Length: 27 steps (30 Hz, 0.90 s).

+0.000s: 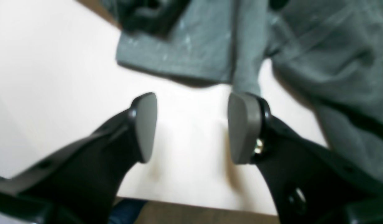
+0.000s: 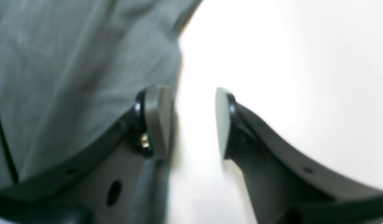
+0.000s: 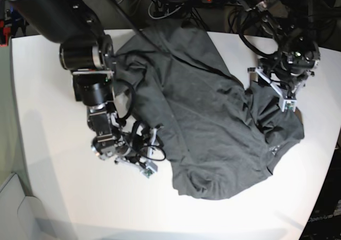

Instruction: Layout the t-shirt on the table in an organized manner, then fold the t-shirt properly

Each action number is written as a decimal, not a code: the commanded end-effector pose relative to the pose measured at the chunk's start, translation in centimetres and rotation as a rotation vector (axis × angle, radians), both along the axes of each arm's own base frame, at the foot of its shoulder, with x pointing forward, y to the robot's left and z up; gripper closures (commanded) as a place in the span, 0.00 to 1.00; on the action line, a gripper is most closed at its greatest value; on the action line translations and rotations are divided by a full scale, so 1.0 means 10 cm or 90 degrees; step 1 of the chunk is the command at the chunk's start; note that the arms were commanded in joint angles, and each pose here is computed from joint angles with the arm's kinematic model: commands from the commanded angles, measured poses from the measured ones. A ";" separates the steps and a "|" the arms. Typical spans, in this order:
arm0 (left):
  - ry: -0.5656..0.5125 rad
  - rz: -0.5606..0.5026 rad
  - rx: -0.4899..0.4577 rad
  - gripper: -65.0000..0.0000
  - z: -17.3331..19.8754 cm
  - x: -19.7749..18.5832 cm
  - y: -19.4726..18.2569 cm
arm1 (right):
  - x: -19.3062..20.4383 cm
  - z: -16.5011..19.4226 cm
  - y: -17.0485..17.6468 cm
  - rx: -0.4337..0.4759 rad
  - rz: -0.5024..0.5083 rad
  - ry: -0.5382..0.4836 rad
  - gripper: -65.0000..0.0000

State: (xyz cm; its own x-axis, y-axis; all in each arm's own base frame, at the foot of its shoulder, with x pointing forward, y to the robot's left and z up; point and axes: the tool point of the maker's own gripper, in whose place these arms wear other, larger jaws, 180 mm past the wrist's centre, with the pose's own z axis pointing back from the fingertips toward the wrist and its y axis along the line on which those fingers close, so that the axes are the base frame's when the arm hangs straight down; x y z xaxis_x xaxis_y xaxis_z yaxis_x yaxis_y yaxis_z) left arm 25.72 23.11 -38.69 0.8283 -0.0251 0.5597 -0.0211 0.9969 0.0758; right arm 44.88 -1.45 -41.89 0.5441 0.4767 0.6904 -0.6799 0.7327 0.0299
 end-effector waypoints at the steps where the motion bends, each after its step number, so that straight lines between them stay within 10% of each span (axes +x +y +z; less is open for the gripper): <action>1: -0.029 -0.001 0.008 0.46 0.11 0.09 0.03 | 0.13 0.18 0.06 0.015 0.001 -0.029 0.58; 10: -0.032 -0.002 0.006 0.46 0.11 0.11 0.02 | -0.12 -0.06 0.17 0.025 0.008 0.006 0.61; 17: -0.033 -0.002 0.006 0.46 0.11 0.11 0.02 | -0.15 -0.06 0.30 0.031 0.017 0.012 1.00; 27: -0.030 -0.005 0.006 0.46 0.11 0.10 0.02 | 0.40 0.56 -0.10 0.002 -0.055 -0.120 1.00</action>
State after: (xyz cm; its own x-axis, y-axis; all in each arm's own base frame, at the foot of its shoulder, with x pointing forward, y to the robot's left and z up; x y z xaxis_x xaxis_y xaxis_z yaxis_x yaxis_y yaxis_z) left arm 25.89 23.19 -38.58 0.8238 -0.0278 0.5662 -0.0198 0.9968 0.0777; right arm 46.70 -2.50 -39.32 0.5042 0.4540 0.7347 -0.6189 0.7832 -0.0593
